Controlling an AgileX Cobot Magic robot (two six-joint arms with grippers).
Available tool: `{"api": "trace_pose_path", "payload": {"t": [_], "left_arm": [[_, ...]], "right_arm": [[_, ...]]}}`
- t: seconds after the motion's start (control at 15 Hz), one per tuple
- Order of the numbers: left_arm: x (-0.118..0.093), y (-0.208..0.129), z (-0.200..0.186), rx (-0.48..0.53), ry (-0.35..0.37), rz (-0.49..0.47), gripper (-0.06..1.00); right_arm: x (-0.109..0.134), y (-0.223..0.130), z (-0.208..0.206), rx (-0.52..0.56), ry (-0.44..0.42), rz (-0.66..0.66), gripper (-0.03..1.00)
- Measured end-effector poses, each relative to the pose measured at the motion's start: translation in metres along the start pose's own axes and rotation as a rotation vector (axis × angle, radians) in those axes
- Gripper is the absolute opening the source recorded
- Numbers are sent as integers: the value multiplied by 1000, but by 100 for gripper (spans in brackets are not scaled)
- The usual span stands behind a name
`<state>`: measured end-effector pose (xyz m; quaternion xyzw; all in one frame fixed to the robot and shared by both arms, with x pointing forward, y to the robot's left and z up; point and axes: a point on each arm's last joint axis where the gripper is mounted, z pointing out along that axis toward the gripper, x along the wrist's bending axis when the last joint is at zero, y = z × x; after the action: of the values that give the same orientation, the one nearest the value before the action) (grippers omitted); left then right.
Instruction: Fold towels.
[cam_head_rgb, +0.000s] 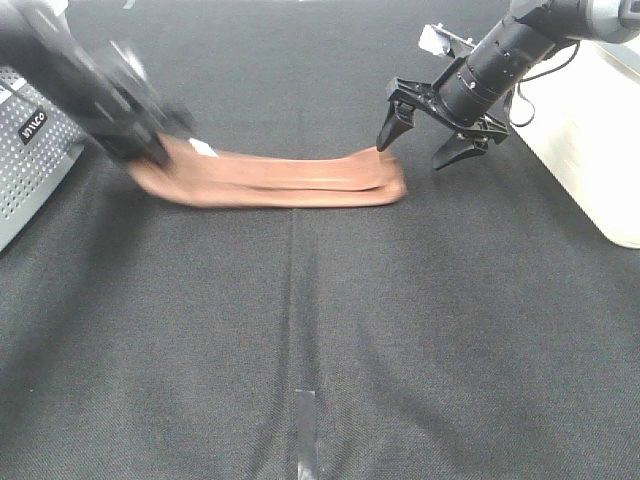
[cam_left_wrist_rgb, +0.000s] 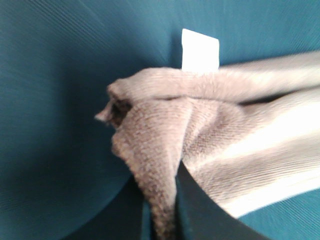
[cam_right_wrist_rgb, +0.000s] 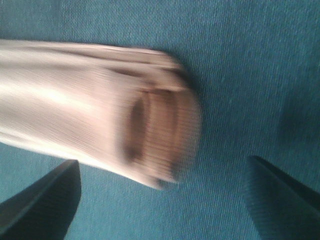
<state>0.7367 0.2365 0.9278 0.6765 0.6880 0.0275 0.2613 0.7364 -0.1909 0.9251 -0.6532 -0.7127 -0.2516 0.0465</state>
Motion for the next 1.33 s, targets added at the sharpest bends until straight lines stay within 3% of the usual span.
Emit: {"api": "trace_pose_path", "payload": {"t": [0.2, 0.4, 0.67, 0.8, 0.87, 0.93, 1.13, 1.2, 1.33], "left_arm": [[-14, 12, -28, -8, -27, 27, 6], [-62, 14, -32, -7, -154, 3, 6], [-127, -1, -1, -59, -227, -50, 6], [-144, -13, 22, -51, -245, -62, 7], [-149, -17, 29, -53, -251, -75, 10], [-156, -21, 37, -58, -262, -86, 22], [-172, -25, 41, -81, -310, -123, 67], [-175, -24, 41, -96, -333, -152, 74], [-181, -18, 36, -131, -370, -164, 78]], "right_arm": [[4, 1, -9, 1, 4, -8, 82], [18, 6, -39, -42, 15, -33, 82], [28, 5, -64, -47, 24, -55, 82], [32, 6, -71, -56, 26, -59, 82], [32, 5, -71, -49, 27, -51, 82], [32, 4, -72, -36, 28, -45, 82], [32, 3, -72, -31, 26, -46, 82], [32, 3, -72, -31, 26, -46, 82], [32, 3, -72, -31, 26, -46, 82]]}}
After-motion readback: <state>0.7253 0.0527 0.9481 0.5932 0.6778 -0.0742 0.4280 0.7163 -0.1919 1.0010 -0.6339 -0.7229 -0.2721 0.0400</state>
